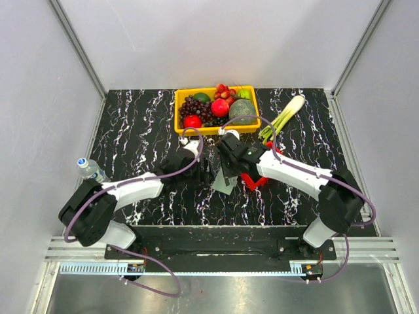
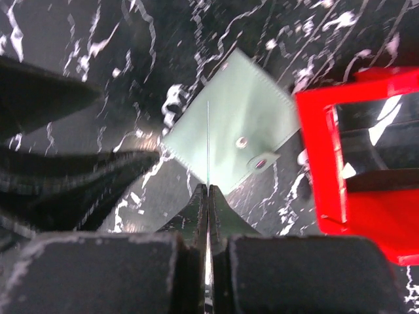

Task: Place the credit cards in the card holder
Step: Open the card holder at the center of the board.

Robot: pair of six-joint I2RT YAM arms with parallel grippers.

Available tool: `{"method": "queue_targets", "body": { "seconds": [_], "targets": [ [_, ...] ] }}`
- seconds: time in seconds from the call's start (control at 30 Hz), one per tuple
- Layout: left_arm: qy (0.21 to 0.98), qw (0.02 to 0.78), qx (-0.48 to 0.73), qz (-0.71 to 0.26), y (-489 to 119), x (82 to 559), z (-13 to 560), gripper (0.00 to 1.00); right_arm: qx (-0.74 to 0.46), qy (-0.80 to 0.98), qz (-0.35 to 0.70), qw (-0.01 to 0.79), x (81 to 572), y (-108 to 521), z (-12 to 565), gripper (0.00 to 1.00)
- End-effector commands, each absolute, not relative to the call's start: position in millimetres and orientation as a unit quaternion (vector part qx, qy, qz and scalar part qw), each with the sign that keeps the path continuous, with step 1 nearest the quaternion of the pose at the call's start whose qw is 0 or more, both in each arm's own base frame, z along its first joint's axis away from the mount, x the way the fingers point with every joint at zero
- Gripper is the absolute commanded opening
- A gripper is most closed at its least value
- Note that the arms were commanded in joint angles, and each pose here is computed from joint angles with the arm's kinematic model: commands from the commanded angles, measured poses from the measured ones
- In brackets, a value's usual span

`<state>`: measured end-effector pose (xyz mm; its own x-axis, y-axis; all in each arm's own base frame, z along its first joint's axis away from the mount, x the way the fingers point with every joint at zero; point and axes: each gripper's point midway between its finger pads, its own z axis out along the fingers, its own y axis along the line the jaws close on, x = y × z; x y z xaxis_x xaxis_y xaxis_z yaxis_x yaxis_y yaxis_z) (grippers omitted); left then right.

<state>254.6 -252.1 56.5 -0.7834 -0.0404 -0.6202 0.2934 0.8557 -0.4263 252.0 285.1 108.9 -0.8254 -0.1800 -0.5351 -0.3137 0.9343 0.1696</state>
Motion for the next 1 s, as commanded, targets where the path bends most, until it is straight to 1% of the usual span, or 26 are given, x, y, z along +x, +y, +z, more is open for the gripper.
{"method": "queue_targets", "body": {
  "seconds": [0.0, 0.07, 0.2, 0.47, 0.57, 0.7, 0.77, 0.87, 0.97],
  "targets": [
    [0.899, 0.350, 0.097, -0.246, -269.9, 280.2, 76.8, 0.77, -0.082, 0.948, 0.077, 0.297, 291.4, 271.6, 110.9, 0.00],
    [0.906, 0.352, 0.101, -0.215, -267.5, 287.0, 71.6, 0.77, -0.073, 0.951, 0.062, 0.295, 293.6, 266.3, 102.8, 0.00],
    [0.913, 0.342, 0.124, -0.185, -271.7, 289.2, 58.5, 0.77, -0.065, 0.955, 0.039, 0.285, 290.6, 255.0, 87.1, 0.00],
    [0.918, 0.326, 0.148, -0.171, -282.9, 284.0, 37.9, 0.75, -0.043, 0.959, 0.018, 0.281, 275.8, 224.2, 75.8, 0.00],
    [0.921, 0.319, 0.150, -0.167, -284.7, 283.2, 30.6, 0.72, -0.029, 0.959, 0.015, 0.281, 273.1, 215.9, 69.4, 0.00],
    [0.923, 0.310, 0.151, -0.171, -286.3, 279.1, 22.6, 0.65, -0.009, 0.959, 0.034, 0.280, 271.1, 214.3, 67.1, 0.00],
    [0.925, 0.304, 0.148, -0.172, -286.4, 275.6, 18.8, 0.58, 0.007, 0.960, 0.039, 0.278, 269.7, 212.6, 65.4, 0.00],
    [0.928, 0.297, 0.139, -0.179, -286.4, 269.8, 14.1, 0.54, 0.031, 0.956, 0.056, 0.285, 267.3, 211.8, 65.9, 0.00],
    [0.927, 0.294, 0.135, -0.191, -290.0, 265.1, 11.8, 0.52, 0.037, 0.957, 0.067, 0.280, 267.3, 211.9, 62.6, 0.00]
  ]
}}
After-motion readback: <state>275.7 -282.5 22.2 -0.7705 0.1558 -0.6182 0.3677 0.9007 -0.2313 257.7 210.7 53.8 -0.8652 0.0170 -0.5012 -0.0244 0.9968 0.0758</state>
